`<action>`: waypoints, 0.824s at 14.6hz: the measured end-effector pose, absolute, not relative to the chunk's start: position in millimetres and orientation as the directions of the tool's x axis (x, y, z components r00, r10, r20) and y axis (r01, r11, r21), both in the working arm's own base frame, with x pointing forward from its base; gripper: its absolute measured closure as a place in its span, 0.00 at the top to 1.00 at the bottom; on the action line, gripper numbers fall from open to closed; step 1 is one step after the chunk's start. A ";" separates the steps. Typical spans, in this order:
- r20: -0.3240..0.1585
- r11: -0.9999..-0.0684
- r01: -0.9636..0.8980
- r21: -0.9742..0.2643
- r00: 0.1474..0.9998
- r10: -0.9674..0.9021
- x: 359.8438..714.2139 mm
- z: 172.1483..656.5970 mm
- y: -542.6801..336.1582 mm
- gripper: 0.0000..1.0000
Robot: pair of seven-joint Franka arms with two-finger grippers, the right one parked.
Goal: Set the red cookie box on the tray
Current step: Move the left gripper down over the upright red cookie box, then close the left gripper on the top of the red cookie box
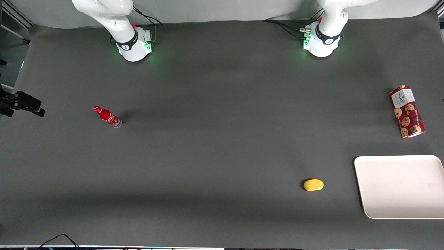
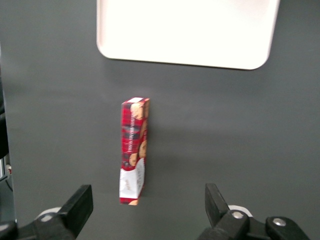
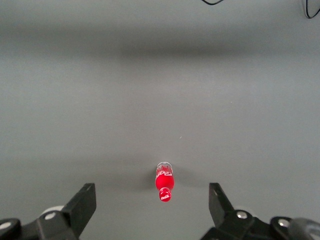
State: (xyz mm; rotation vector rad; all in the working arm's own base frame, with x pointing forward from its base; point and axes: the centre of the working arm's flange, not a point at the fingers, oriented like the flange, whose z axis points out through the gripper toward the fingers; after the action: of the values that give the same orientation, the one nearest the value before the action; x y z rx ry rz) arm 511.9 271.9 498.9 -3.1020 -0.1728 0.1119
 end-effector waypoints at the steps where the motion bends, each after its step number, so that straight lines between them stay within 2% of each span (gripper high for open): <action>1: -0.069 -0.994 0.105 -0.044 0.992 0.108 508.5 486.6 285.8 1.00; 4: -0.050 -0.998 0.052 -0.046 0.997 0.054 503.5 436.9 320.0 1.00; 8: -0.090 -0.998 0.052 0.021 0.995 0.050 487.1 370.1 342.1 1.00; 12: -0.093 -0.998 0.065 0.005 0.994 0.064 475.6 329.2 347.0 1.00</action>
State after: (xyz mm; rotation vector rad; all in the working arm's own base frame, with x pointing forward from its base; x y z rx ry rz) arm 475.6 347.0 329.2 -3.1449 -0.1016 0.1468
